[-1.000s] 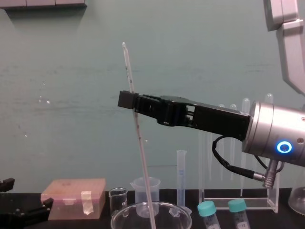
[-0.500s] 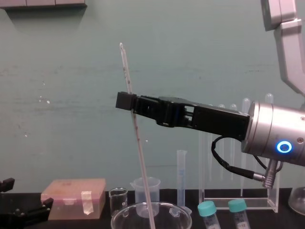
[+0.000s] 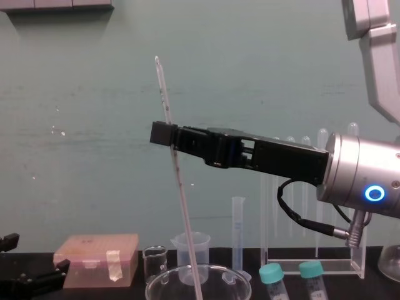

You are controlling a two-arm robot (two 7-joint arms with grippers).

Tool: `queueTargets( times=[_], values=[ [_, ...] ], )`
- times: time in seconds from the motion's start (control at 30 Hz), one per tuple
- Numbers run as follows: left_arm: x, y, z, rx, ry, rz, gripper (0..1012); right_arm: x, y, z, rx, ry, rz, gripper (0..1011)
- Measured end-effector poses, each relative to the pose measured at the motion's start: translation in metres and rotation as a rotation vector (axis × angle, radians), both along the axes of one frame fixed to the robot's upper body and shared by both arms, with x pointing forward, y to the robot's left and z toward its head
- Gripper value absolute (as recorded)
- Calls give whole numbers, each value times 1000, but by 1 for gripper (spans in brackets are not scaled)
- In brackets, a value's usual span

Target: Hold the thermometer with one hand and immerse one end into the beaker, then reinsert it into the test tube rack.

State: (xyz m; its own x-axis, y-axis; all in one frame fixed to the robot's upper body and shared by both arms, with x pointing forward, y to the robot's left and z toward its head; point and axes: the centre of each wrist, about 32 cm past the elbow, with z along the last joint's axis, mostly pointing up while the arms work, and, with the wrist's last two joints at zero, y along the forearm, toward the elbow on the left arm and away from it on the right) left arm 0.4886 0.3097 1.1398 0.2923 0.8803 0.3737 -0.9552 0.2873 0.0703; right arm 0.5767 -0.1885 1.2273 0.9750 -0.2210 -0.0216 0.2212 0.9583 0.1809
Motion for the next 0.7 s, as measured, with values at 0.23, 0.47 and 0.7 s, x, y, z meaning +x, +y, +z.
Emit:
queueTargets(
  times=[0.23,0.47,0.7],
  values=[
    [0,0,0,0,0,0,1008,-1,0,0,0,1,3,56],
    [0,0,0,0,0,0,1008,-2,0,0,0,2,4,56],
    [0,0,0,0,0,0,1008,-3,-1,0,-1,2,0,56]
  ],
)
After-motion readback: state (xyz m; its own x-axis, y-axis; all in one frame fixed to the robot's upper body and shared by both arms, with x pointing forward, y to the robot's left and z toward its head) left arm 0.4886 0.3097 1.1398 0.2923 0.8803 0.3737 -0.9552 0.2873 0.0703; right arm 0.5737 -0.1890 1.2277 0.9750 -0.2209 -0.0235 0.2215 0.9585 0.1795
